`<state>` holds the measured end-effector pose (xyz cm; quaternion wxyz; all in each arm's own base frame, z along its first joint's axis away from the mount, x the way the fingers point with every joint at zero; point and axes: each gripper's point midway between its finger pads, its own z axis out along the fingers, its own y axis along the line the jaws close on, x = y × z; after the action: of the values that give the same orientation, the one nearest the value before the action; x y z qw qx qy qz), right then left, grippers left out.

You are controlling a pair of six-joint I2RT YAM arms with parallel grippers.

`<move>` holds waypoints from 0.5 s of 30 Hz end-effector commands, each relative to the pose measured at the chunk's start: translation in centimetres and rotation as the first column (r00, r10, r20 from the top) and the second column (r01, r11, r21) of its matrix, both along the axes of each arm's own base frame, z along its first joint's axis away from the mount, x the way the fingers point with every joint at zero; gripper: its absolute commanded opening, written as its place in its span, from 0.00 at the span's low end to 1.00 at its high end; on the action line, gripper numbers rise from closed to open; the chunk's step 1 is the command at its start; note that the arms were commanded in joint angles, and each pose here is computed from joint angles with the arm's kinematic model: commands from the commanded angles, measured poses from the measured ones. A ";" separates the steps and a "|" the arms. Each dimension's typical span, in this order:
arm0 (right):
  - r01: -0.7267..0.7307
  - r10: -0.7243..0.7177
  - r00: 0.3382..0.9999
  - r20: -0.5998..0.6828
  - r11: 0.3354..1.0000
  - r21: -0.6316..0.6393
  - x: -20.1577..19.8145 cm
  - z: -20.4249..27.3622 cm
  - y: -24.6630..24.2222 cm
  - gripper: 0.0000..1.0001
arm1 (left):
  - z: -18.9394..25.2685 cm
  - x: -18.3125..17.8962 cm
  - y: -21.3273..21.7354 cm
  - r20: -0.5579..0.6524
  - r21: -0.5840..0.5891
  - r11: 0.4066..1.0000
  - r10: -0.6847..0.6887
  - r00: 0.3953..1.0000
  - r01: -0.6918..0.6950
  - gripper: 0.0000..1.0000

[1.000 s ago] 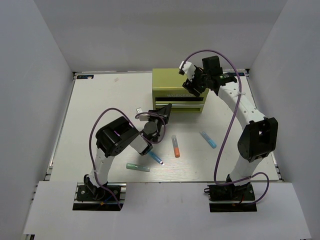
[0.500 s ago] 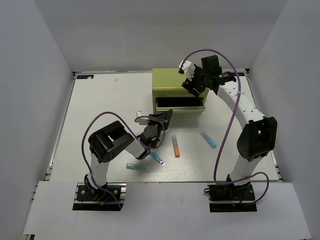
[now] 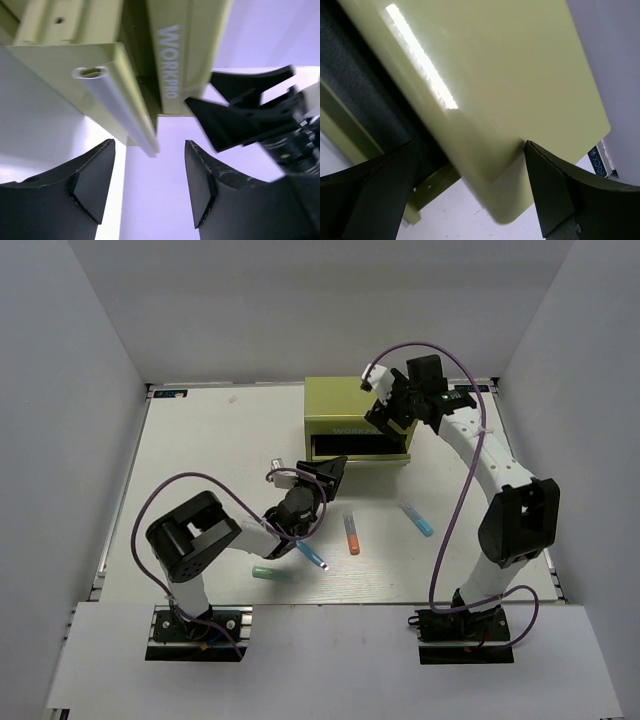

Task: Sort the stationery into containers
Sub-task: Open the drawer in the storage box, then pick up the pen from the center of the board.

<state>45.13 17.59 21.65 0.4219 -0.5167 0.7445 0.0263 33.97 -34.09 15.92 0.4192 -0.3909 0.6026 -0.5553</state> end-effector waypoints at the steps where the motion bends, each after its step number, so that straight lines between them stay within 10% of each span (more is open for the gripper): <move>1: -0.028 0.028 1.000 0.011 0.999 0.015 -2.4 2.2 -0.8 0.90 | 1.4 -1.0 0.1 -0.005 0.016 0.999 -0.035 0.999 0.035 0.68; 10: -0.101 0.100 0.990 0.099 0.995 0.008 -9.7 3.7 -3.0 0.90 | -0.6 -6.7 1.8 -0.156 0.293 0.919 -0.227 0.961 0.264 0.69; 15: -0.108 0.108 0.994 0.013 0.993 0.055 -15.9 1.6 -3.9 0.63 | -2.0 -10.6 6.1 -0.325 0.508 0.776 -0.230 0.917 0.374 0.71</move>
<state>32.14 13.87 25.82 0.4691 -0.5448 0.6944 0.0310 26.88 -30.80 18.09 0.3798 -0.2756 0.7418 -0.4791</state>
